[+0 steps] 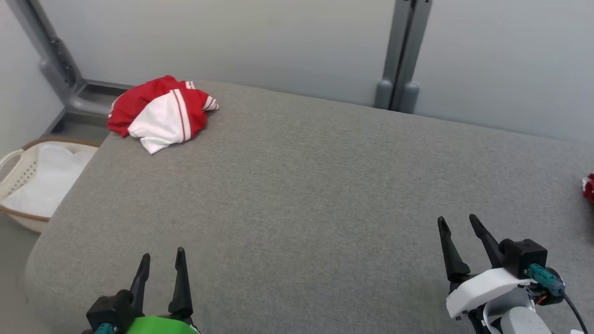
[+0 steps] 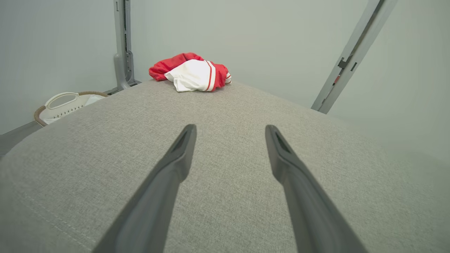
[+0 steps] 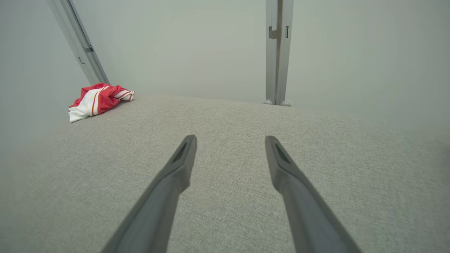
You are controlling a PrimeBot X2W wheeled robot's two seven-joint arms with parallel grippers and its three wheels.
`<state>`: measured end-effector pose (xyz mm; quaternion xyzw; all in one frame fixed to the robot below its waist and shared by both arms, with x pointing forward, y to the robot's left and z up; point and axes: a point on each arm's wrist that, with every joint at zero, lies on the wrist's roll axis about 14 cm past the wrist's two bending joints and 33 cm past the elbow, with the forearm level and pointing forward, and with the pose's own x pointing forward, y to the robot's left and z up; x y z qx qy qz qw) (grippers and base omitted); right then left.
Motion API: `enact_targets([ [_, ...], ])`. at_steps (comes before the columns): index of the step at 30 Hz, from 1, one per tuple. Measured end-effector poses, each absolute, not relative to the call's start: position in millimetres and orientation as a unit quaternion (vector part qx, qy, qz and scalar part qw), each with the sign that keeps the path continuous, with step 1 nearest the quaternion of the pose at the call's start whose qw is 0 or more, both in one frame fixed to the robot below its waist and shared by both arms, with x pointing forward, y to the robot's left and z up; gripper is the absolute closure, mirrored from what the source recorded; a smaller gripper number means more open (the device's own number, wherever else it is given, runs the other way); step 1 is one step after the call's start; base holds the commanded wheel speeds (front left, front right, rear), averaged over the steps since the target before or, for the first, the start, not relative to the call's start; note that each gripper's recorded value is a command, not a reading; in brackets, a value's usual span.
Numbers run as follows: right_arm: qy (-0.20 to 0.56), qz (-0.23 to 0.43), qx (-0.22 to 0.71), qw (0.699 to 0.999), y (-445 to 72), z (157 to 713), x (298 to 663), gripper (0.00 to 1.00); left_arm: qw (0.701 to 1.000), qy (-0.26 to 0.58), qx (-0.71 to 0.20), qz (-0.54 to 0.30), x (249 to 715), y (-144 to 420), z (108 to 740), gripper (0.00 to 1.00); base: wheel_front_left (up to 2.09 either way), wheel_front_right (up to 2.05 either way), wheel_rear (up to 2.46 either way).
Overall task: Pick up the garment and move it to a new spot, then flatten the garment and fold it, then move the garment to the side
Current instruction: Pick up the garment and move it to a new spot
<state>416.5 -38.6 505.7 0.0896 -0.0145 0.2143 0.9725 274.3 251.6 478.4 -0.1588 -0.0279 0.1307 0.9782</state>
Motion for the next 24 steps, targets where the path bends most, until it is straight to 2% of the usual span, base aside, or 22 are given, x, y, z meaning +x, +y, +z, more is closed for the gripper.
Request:
enact_targets([
  [11,-0.006,0.315,0.090,0.945,40.3,506.6,416.3,0.00,0.962,-0.052,-0.155,0.219,231.0,293.3,485.3,0.00,0.00,0.00,0.00],
  [24,-0.003,0.318,0.089,0.944,43.7,504.6,417.9,0.00,0.960,-0.055,-0.150,0.231,226.1,298.4,486.8,0.00,0.00,0.00,0.00],
])
